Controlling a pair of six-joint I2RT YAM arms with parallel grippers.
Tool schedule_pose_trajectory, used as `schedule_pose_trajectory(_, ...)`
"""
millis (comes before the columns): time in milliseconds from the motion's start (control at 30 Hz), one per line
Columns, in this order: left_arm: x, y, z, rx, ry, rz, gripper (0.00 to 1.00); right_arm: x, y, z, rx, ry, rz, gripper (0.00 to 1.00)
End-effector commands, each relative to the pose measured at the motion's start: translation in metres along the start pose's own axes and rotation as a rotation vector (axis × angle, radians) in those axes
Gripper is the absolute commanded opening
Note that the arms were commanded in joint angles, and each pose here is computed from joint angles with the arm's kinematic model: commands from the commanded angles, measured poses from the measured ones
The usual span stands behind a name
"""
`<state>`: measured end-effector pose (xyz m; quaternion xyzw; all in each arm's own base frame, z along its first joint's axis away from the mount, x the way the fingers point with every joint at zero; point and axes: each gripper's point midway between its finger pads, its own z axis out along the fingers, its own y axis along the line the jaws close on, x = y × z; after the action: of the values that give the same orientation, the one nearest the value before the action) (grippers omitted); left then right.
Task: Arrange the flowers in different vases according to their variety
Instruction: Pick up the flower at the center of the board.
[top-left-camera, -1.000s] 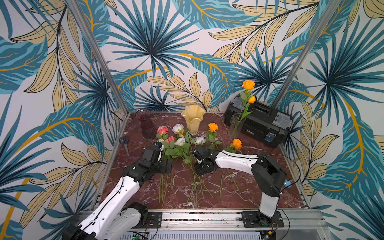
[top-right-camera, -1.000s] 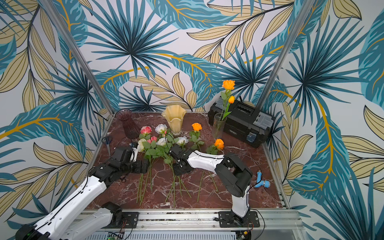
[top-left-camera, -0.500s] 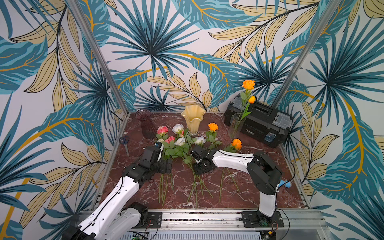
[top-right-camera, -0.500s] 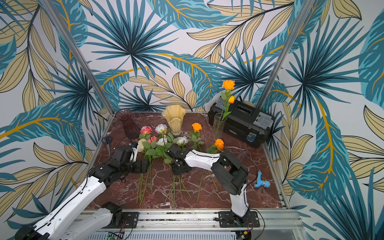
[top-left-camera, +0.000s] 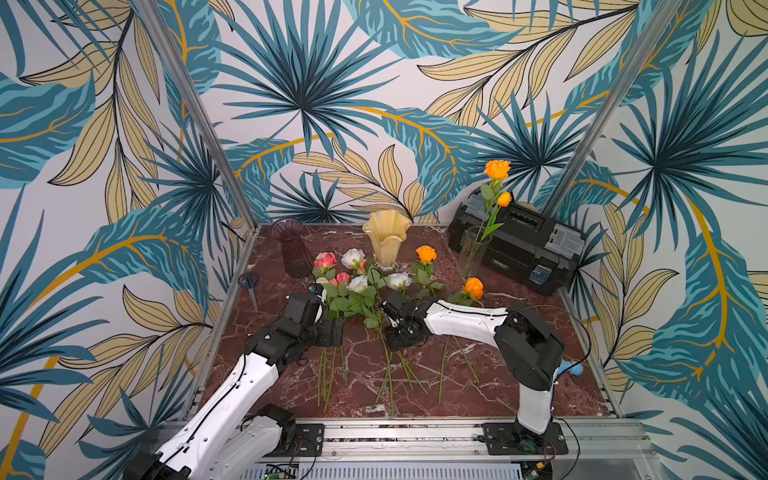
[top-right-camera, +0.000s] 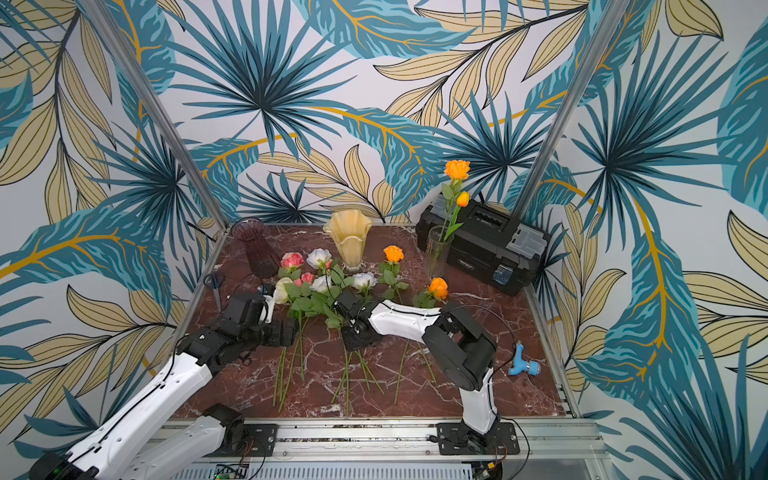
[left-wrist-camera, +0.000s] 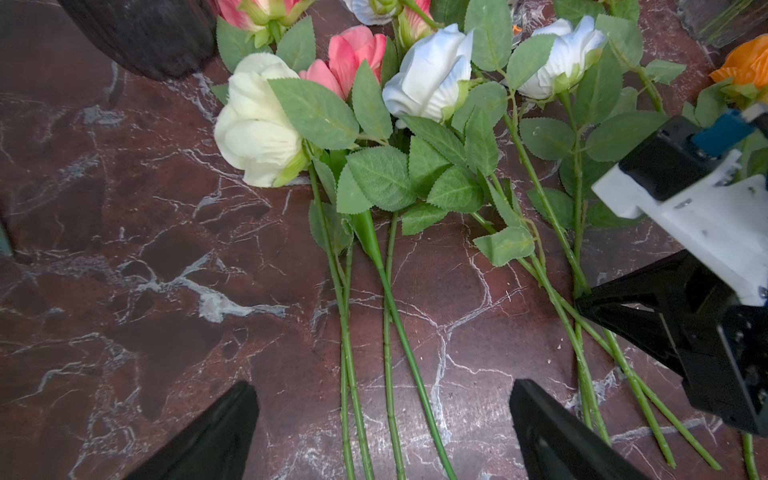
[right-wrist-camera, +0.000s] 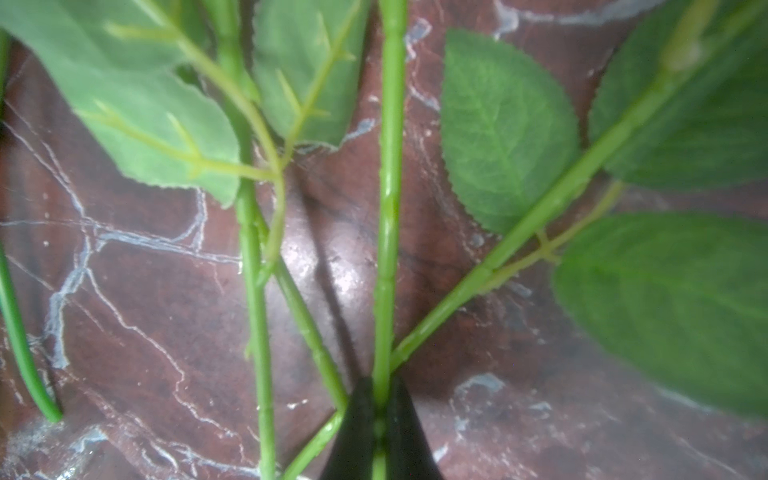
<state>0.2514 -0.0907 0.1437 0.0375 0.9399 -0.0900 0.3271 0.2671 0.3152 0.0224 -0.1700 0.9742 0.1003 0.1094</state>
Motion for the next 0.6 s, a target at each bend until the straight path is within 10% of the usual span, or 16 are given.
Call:
schedule_pose_trajectory(0,-0.013,-0.002,-0.012,0.003,-0.048,-0.001,1.00,0.007,-0.009,-0.008,0.033,-0.002,-0.006,0.04)
schedule_pose_trajectory(567,-0.016,-0.002,-0.014,0.003,-0.065,-0.003,1.00,-0.008,-0.004,-0.072,-0.031,-0.162,-0.006,0.00)
